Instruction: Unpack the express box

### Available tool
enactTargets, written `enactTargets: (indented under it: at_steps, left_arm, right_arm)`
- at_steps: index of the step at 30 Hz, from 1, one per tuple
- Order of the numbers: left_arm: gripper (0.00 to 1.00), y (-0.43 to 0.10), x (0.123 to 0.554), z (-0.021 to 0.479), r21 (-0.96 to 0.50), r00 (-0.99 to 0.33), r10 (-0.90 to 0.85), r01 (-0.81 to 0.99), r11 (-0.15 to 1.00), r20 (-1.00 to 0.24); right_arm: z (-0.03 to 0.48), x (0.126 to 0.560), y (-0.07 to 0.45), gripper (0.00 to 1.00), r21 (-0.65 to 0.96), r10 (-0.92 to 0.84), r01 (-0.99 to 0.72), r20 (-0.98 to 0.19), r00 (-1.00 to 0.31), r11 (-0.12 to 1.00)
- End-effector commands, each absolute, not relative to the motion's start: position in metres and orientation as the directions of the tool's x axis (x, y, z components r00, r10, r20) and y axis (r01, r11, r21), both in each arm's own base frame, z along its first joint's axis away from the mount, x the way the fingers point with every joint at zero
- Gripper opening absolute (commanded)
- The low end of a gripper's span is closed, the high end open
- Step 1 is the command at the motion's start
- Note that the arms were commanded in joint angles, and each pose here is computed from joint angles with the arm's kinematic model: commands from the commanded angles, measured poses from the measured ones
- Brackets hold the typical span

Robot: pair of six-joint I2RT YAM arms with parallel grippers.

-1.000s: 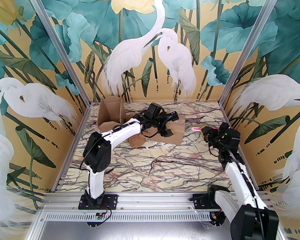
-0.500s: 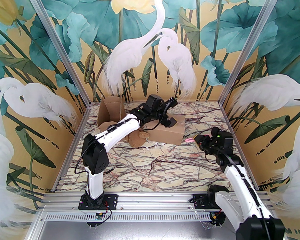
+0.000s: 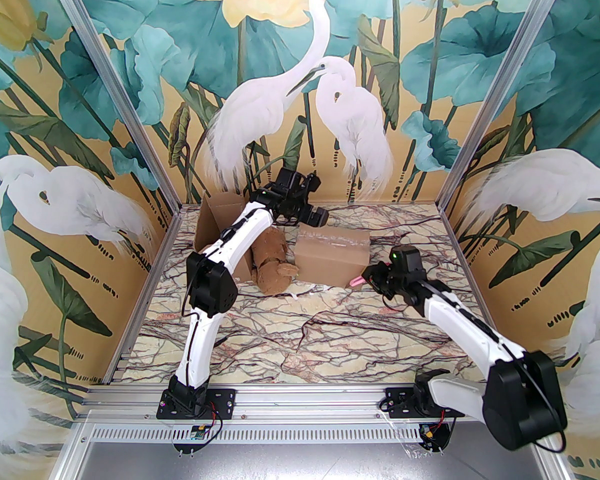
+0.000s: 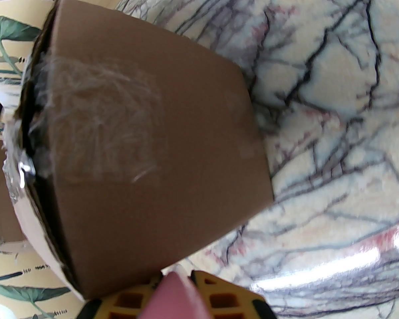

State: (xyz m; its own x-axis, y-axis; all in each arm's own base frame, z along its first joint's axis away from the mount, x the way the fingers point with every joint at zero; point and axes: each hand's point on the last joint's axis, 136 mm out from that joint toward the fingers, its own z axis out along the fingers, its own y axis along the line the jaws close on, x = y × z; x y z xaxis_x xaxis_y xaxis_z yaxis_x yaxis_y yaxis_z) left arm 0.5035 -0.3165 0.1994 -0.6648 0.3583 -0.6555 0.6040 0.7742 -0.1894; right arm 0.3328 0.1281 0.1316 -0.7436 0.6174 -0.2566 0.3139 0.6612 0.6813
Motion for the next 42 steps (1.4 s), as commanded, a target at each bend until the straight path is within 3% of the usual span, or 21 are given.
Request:
enactTargets:
  at_steps: [1,5,13,18,31,42]
  left_arm:
    - [0.99,-0.324,0.468,0.195,-0.266,-0.699,0.407,0.642,0.719,-0.588]
    - [0.99,-0.323,0.447,0.192,-0.312,-0.707,0.416,0.657,0.686,-0.572]
    - [0.98,-0.320,0.407,0.200,-0.418,-0.737,0.398,0.652,0.633,-0.547]
    - [0.97,-0.326,0.383,0.208,-0.518,-0.767,0.358,0.630,0.579,-0.533]
    - [0.97,-0.339,0.352,0.201,-0.613,-0.820,0.327,0.570,0.548,-0.470]
    - [0.99,-0.356,0.316,0.209,-0.684,-0.828,0.302,0.561,0.466,-0.473]
  right_arm:
    - [0.144,0.354,0.112,0.00,0.604,0.613,0.326,-0.357,-0.705,0.727]
    - [0.153,0.376,0.101,0.00,0.513,0.552,0.307,-0.438,-0.709,0.802]
    - [0.164,0.423,0.112,0.00,0.411,0.400,0.200,-0.489,-0.775,0.889]
    - [0.169,0.450,0.131,0.00,0.398,0.315,0.113,-0.488,-0.814,0.910]
    - [0.192,0.495,0.170,0.00,0.425,0.227,-0.026,-0.534,-0.815,0.905]
    - [0.194,0.519,0.202,0.00,0.321,0.068,-0.125,-0.528,-0.846,0.939]
